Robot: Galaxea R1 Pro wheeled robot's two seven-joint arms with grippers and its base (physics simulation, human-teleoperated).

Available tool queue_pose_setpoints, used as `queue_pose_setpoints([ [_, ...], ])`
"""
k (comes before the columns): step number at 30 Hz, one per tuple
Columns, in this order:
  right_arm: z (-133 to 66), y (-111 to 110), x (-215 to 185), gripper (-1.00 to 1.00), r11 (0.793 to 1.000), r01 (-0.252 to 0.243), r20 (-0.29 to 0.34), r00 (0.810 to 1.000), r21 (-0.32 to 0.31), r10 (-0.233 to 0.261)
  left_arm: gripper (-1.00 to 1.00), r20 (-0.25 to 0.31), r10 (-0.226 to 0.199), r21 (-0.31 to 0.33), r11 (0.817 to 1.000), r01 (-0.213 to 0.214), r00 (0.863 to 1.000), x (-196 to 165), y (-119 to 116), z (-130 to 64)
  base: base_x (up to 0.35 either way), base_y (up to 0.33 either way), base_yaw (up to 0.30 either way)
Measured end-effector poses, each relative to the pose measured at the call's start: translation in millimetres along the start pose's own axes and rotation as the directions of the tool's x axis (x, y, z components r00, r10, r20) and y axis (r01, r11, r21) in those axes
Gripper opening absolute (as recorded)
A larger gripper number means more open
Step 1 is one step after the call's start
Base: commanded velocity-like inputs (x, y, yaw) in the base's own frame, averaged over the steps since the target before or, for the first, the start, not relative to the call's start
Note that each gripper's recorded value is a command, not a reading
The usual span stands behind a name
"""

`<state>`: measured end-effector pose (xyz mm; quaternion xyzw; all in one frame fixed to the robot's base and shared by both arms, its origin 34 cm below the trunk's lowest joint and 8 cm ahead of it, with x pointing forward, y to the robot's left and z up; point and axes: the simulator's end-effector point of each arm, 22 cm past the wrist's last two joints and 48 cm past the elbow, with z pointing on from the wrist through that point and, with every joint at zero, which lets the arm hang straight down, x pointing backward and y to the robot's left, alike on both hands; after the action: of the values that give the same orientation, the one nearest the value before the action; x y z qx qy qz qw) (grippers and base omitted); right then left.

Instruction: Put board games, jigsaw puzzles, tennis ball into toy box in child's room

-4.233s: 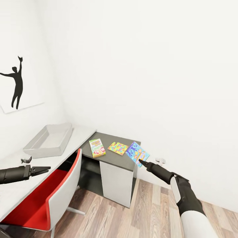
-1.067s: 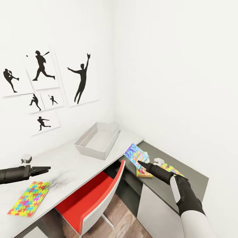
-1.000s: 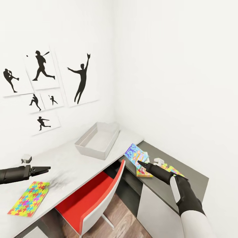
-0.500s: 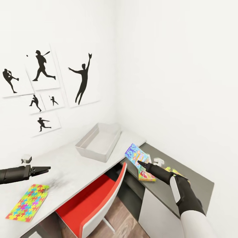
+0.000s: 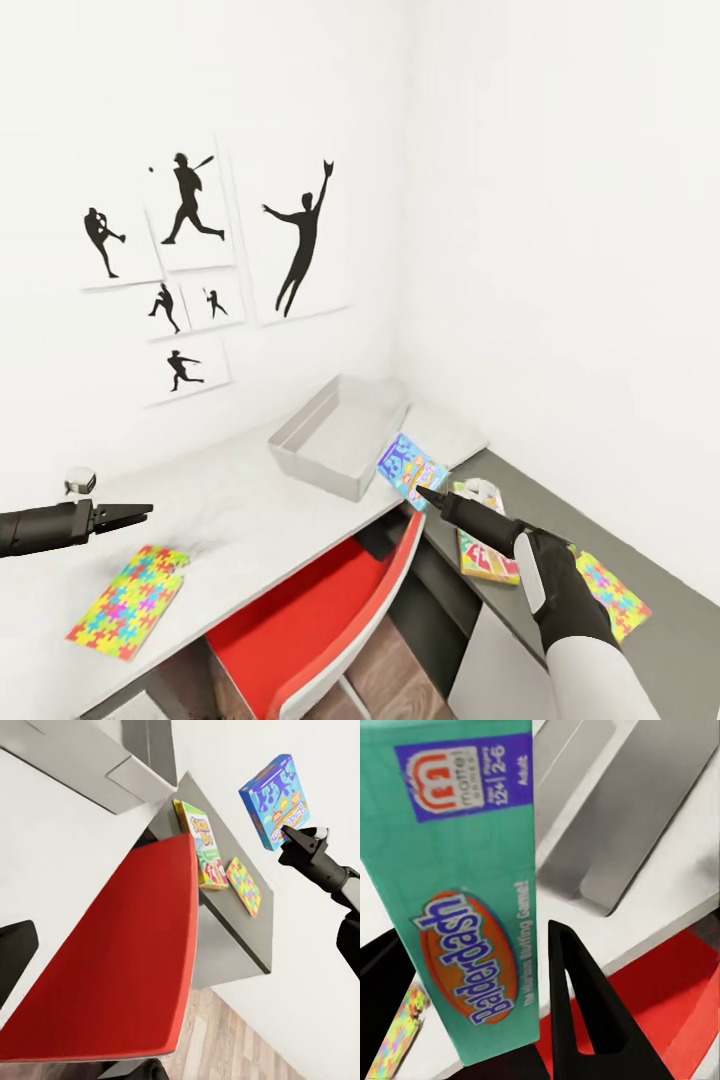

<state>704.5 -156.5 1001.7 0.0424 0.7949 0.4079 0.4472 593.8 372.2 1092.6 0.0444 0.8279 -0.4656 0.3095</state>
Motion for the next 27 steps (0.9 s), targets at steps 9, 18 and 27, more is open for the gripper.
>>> queue_pose_setpoints([
  [9,-0.6,-0.7,-0.3,-1.00,1.000,0.001,0.000,1.000,0.001,-0.001,1.00,0.000,0.001,0.000,1.000,-0.001,1.000,0.0,0.0,-0.2,0.181,0.000,0.290],
  [18,-2.3,-1.6,-1.9,-1.00,1.000,-0.003,0.005,1.000,-0.001,0.003,1.00,0.001,0.002,0.001,1.000,-0.002,1.000,-0.1,-0.4,0.0,0.216,0.000,0.063],
  [27,-3.2,-3.6,-2.4,-1.00,1.000,-0.004,0.006,1.000,0.002,0.004,1.00,0.000,0.001,0.000,1.000,-0.001,1.000,0.0,-0.1,0.1,0.199,0.002,0.002],
])
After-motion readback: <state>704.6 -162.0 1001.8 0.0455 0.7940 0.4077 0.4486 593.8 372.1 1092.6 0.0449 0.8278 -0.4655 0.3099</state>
